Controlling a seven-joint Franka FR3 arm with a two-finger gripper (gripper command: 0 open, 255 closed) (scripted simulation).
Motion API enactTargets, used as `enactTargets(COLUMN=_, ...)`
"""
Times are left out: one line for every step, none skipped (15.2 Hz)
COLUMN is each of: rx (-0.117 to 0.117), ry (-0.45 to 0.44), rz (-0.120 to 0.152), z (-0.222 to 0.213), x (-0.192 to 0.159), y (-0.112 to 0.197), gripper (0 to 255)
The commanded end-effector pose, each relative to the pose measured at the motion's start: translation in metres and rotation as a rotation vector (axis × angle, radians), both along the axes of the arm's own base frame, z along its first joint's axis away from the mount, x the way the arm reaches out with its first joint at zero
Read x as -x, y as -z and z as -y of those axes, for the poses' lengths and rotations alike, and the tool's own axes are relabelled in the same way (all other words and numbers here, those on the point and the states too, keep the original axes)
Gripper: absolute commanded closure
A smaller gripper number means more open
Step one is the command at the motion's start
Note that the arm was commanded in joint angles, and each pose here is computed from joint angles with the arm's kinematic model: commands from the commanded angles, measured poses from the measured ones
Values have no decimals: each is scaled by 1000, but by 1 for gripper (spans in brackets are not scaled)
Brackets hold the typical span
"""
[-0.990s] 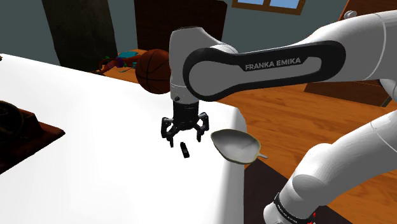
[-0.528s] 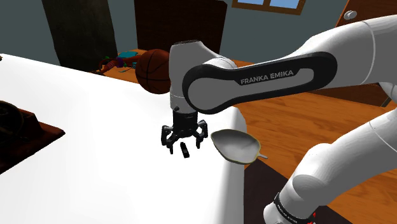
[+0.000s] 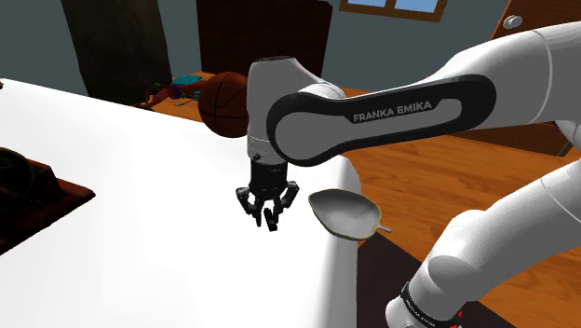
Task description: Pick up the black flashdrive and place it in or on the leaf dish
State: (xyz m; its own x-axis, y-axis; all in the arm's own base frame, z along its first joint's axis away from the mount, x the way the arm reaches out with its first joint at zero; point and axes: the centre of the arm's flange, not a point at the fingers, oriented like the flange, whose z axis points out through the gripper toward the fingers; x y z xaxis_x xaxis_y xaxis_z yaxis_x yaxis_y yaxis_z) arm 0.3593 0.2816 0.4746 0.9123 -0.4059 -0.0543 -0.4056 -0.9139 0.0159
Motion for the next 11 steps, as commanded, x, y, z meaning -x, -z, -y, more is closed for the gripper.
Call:
enactTargets(rx=19, ry=2, rz=-22, z=4, x=1, y=5, gripper=255)
enactTargets(rx=19, ry=2, rz=-22, z=4, x=1, y=6, gripper=255)
enactTargets(rx=19, ry=1, rz=-22, z=3, x=1, y=5, gripper=255)
enactTargets(rx=19, ry=1, rz=-22, z=4, x=1, y=6, gripper=255)
enactTargets(rx=19, ry=1, rz=-22, z=4, x=2, y=6, gripper=255)
enactTargets(rx=19, ry=1, rz=-22, z=5, x=3, y=5, gripper=255)
enactTargets(rx=19, ry=1, rz=-22, z=5, x=1, y=5, gripper=255)
enactTargets(rx=19, ry=2, rz=-22, z=4, x=1, y=5, gripper=255)
enactTargets(rx=19, ry=2, rz=-22, z=4, x=1, y=0, gripper=255)
enactTargets(rx=19, ry=2, rz=-22, z=4, x=1, y=-5, gripper=255)
enactTargets(rx=19, ry=2, rz=-22, z=4, x=1, y=-10, gripper=255)
